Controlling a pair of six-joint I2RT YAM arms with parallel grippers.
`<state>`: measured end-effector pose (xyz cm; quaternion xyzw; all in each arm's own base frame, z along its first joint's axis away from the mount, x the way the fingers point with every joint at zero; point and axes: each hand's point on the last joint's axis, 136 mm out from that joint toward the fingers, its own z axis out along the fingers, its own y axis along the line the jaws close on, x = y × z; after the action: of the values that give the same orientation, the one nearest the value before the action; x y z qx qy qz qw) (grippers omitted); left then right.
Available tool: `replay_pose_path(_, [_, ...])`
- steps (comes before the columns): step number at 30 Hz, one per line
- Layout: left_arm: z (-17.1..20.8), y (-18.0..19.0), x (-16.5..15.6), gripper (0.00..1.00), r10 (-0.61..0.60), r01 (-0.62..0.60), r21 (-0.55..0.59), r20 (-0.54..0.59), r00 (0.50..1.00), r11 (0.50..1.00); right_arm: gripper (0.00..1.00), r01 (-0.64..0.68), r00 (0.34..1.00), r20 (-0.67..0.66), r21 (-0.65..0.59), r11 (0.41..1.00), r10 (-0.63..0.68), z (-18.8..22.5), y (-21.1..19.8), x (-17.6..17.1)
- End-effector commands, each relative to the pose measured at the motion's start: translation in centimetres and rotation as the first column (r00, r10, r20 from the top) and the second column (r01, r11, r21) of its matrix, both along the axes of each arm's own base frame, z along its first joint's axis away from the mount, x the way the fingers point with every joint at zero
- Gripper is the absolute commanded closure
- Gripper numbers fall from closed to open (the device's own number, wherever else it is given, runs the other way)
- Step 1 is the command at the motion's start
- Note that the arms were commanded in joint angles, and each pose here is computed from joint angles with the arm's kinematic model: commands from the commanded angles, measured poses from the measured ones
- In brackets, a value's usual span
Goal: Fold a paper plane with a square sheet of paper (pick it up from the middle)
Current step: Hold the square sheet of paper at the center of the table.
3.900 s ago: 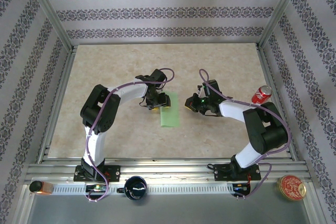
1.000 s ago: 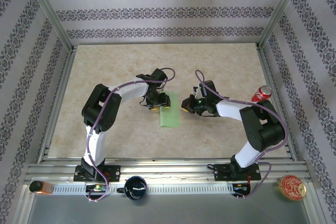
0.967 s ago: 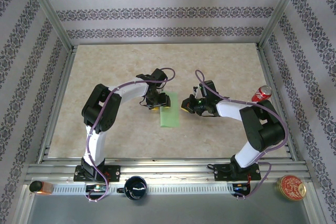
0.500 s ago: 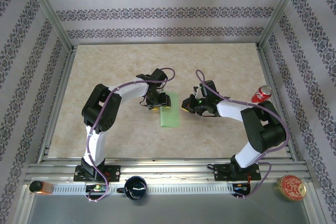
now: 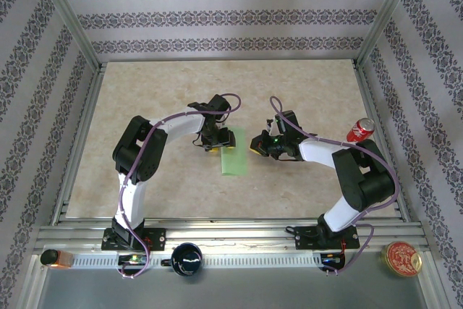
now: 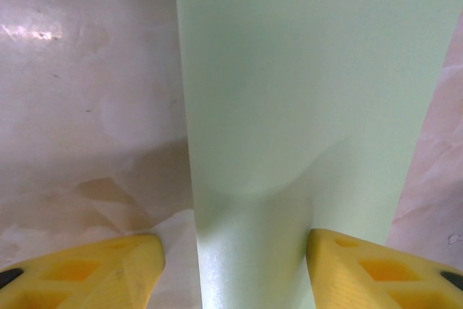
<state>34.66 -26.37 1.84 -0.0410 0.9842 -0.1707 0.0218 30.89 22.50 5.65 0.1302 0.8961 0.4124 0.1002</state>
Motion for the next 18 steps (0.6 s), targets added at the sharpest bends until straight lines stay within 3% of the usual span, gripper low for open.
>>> replay_pose_path(1, [-7.11, 3.36, -2.16, 0.41, 0.025, -0.009, 0.179, -0.091, 0.996, 0.984, 1.00, -0.007, 0.999, 0.043, -0.007, 1.000, 0.007, 0.98, 0.04, 0.48])
replay_pose_path(18, [-7.01, 3.11, -1.95, 0.41, 0.002, 0.013, 0.170, -0.085, 0.996, 0.985, 1.00, 0.020, 0.998, 0.057, -0.056, 0.998, -0.016, 0.99, -0.71, 0.55])
